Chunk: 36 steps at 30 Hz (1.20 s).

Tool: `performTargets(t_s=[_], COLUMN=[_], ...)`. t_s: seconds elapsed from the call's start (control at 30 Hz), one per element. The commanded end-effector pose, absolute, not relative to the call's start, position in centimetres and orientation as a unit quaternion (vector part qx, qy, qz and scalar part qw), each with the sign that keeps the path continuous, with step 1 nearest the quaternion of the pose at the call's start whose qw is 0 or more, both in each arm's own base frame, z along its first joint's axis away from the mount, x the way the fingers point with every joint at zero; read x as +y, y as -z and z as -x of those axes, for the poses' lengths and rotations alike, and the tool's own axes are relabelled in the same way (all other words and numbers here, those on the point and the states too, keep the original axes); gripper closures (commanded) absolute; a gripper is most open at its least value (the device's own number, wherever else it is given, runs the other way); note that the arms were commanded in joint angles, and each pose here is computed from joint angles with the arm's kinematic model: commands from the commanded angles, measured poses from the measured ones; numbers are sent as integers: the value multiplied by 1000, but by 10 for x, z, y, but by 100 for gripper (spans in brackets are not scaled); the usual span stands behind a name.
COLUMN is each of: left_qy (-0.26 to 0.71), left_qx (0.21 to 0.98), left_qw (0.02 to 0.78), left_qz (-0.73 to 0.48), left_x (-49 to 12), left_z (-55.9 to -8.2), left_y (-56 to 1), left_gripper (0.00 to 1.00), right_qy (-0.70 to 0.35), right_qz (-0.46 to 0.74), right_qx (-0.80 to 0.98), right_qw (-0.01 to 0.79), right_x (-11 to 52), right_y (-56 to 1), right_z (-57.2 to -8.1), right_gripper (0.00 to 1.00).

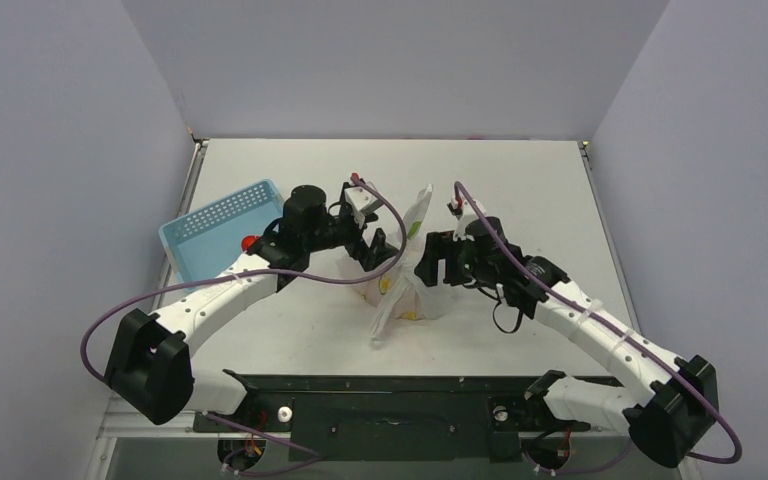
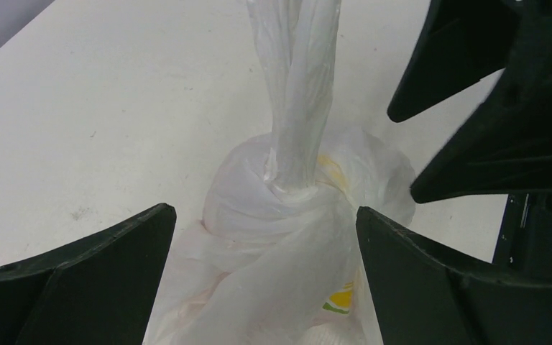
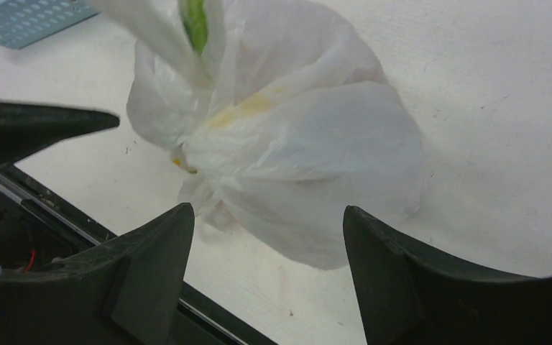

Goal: Take the fake fruits out of the plastic bag
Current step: Untie the plastic bag at the center of the board.

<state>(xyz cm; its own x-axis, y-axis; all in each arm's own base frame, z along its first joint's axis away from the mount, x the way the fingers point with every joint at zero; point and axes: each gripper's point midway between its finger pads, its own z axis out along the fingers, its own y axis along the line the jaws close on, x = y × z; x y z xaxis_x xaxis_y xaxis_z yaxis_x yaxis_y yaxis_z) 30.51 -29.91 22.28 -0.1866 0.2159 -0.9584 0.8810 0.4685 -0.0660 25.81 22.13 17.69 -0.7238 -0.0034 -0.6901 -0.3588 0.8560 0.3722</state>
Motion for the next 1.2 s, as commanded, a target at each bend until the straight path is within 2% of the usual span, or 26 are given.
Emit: performTargets(t_s=[0.0, 0.13, 0.2, 0.47, 0.53, 0.57, 0.6, 0.67, 0.7, 0.73, 0.9, 1.0, 1.17], left_qy=[327, 314, 313, 296, 301, 303, 299, 294, 297, 294, 325, 297, 295], left_qx=[661, 669, 666, 660, 661, 664, 666, 673, 674, 678, 685, 720, 730], left_qw=[519, 515, 520, 537, 542, 541, 545, 552, 555, 558, 545, 529, 544], left_qz=[-431, -435, -433, -434, -424, -418, -412, -395, -387, -377, -357, -336, -290], left_x=[-305, -309, -310, -311, -313, -314, -314, -313, -315, -315, -345, -369, -425], left_z=[-300, -300, -301, -300, -302, -303, -306, -311, -311, -314, -306, -321, -331], left_y=[-239, -231, -234, -237, -241, -240, -241, -242, -245, -245, -242, -222, -244], left_gripper=[3, 15, 16, 8, 8, 8, 8, 8, 8, 8, 9, 9, 12], right_qy=[-243, -250, -238, -150, -149, -148, -151, -143, -134, -124, -80, -61, -78], right_qz=[86, 50, 41, -13, -11, -9, -6, -11, -16, -29, -72, -89, -64], right_qx=[868, 842, 836, 840, 840, 841, 842, 843, 844, 840, 843, 841, 854], right_qw=[424, 476, 493, 522, 522, 520, 518, 519, 520, 528, 527, 531, 510], right_x=[217, 228, 232, 228, 231, 233, 235, 233, 226, 216, 155, 114, 98], right_y=[-191, -200, -197, -192, -188, -185, -185, -185, -183, -188, -185, -190, -181], right_z=[-256, -262, -264, -288, -291, -293, -294, -297, -298, -302, -310, -312, -305], right_gripper=[28, 27, 26, 27, 35, 47, 54, 81, 87, 98, 100, 100, 100])
